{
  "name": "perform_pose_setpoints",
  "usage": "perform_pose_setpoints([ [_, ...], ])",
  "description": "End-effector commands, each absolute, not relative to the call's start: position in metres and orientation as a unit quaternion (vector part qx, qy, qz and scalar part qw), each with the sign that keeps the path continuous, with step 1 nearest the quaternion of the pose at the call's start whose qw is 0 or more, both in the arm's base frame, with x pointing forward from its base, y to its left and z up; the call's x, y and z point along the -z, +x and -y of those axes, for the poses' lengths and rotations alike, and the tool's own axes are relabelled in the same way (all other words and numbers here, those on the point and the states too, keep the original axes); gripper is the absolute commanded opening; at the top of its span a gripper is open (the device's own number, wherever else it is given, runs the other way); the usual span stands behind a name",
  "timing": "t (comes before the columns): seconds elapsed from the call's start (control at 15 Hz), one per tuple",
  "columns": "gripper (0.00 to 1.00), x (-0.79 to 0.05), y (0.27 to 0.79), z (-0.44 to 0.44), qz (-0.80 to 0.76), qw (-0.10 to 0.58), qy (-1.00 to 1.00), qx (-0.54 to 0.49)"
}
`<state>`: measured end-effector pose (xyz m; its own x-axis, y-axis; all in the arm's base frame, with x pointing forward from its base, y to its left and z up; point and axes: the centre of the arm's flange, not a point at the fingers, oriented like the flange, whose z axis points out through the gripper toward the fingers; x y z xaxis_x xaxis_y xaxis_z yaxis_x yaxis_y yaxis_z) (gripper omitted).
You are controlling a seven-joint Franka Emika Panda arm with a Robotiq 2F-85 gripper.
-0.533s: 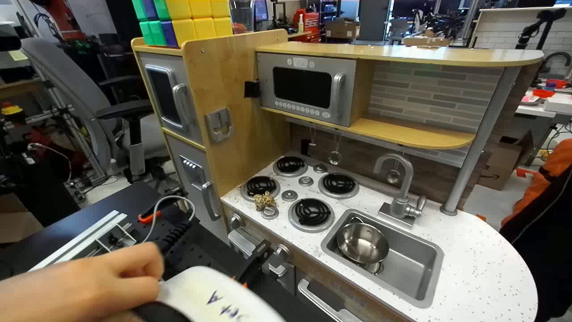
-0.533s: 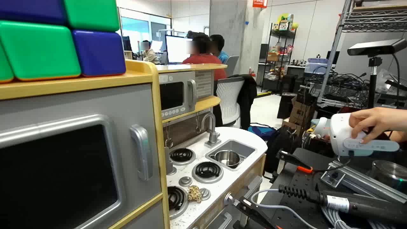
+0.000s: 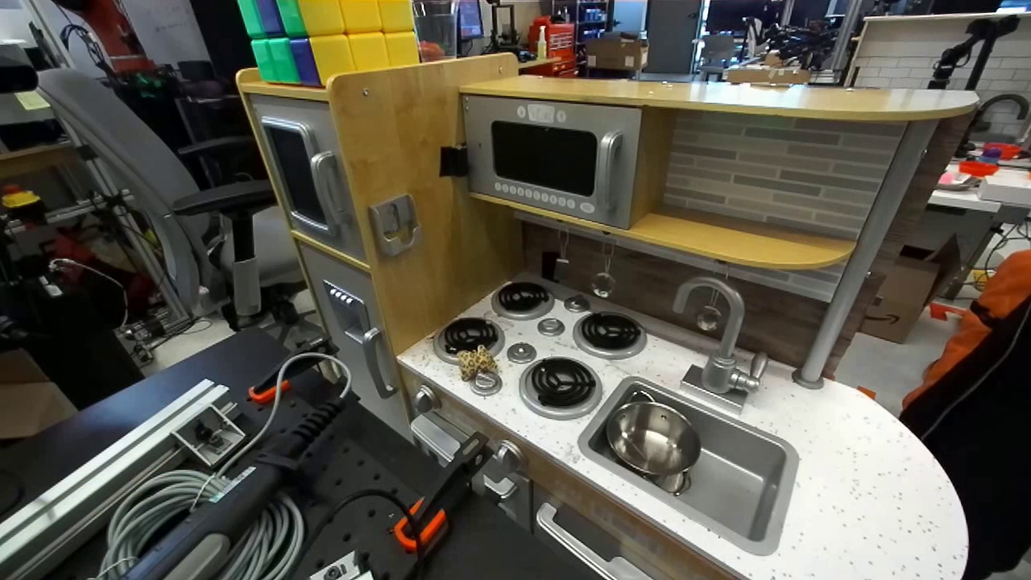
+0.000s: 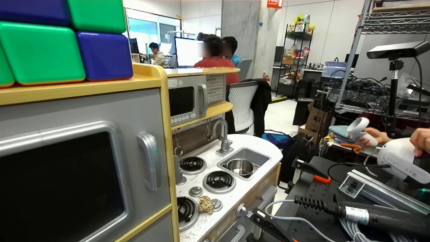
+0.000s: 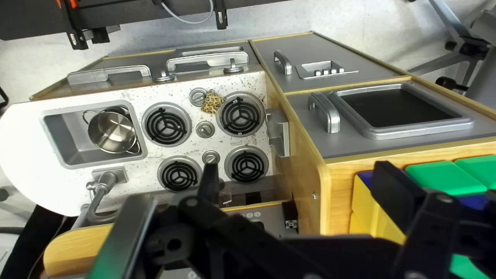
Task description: Remove the plush toy from the stove and put it inside the silver pot in the sink
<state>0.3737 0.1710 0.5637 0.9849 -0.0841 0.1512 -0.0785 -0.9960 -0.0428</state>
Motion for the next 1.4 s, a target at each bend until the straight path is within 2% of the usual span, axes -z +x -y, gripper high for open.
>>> perform_pose_setpoints([
  [0.0,1.00,-0.564,0.374,-0.171,-0.041,0.018,-0.996,0.077],
  [0.13,1.00,-0.564,0.374,-0.171,-0.041,0.018,-0.996,0.077],
  [0.4,1.00,-0.581,0.425,-0.165,-0.072,0.005,-0.994,0.081],
  [0.73,1.00,-0.515,0.486,-0.127,-0.121,0.006,-0.992,0.022],
  [1.0,1.00,-0.435,0.538,-0.097,-0.103,0.001,-0.995,-0.002],
  [1.33,1.00,-0.380,0.594,-0.090,-0.047,-0.048,-0.997,-0.027],
])
